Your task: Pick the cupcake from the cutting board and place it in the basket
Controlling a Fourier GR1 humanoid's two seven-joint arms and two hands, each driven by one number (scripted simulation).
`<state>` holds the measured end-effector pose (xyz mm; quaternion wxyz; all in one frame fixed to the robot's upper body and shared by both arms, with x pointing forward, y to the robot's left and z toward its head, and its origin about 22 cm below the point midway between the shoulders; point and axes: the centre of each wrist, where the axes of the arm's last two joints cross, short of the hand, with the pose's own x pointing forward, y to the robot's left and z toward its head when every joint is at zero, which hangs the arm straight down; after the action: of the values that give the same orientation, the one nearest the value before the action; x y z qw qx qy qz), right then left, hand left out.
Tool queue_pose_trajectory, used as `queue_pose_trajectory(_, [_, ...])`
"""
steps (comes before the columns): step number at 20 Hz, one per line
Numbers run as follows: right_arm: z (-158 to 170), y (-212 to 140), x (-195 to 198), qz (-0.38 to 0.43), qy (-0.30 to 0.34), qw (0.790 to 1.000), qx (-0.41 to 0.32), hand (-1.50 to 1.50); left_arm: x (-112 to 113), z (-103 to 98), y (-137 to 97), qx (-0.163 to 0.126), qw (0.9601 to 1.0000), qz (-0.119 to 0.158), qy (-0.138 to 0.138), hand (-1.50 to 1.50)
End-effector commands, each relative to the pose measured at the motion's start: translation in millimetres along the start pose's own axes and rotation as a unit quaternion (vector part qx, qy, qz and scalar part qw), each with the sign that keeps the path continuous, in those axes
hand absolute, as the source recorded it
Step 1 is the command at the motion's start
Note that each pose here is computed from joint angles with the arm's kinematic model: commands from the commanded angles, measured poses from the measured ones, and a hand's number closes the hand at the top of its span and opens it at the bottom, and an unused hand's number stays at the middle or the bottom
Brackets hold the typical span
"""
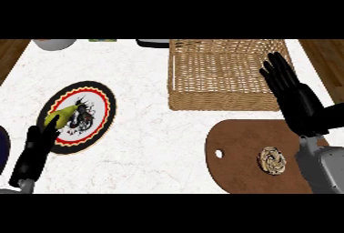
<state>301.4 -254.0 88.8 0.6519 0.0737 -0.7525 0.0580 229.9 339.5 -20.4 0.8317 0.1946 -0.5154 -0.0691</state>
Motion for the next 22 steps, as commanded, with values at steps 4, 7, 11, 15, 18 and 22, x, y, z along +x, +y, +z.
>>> queue_pose_trajectory(4, [-7, 39, 23, -0.089, -0.067, 0.956, 0.272, 1.50, -15, 9, -33, -0.044, 0.9966, 0.067, 0.018, 0.00])
queue_pose_trajectory(7, [-5, 85, 47, -0.059, -0.126, 0.865, 0.482, 1.50, -14, 14, -57, -0.086, 0.9921, 0.085, 0.030, 0.00])
queue_pose_trajectory(11, [53, 87, 12, -0.086, -0.099, 0.811, 0.570, -1.50, -36, 25, -57, -0.067, 0.9908, 0.102, 0.057, 0.00])
queue_pose_trajectory(15, [84, 55, 39, 0.047, -0.115, 0.831, 0.543, -1.50, -34, 34, -48, -0.074, 0.9899, 0.109, 0.053, 0.00])
queue_pose_trajectory(18, [59, 35, 85, 0.216, -0.173, 0.837, 0.471, -1.50, -42, 31, -49, -0.067, 0.9895, 0.113, 0.061, 0.00])
queue_pose_trajectory(22, [58, 15, 138, 0.368, -0.210, 0.809, 0.407, -1.50, -43, 32, -42, -0.070, 0.9898, 0.110, 0.058, 0.00])
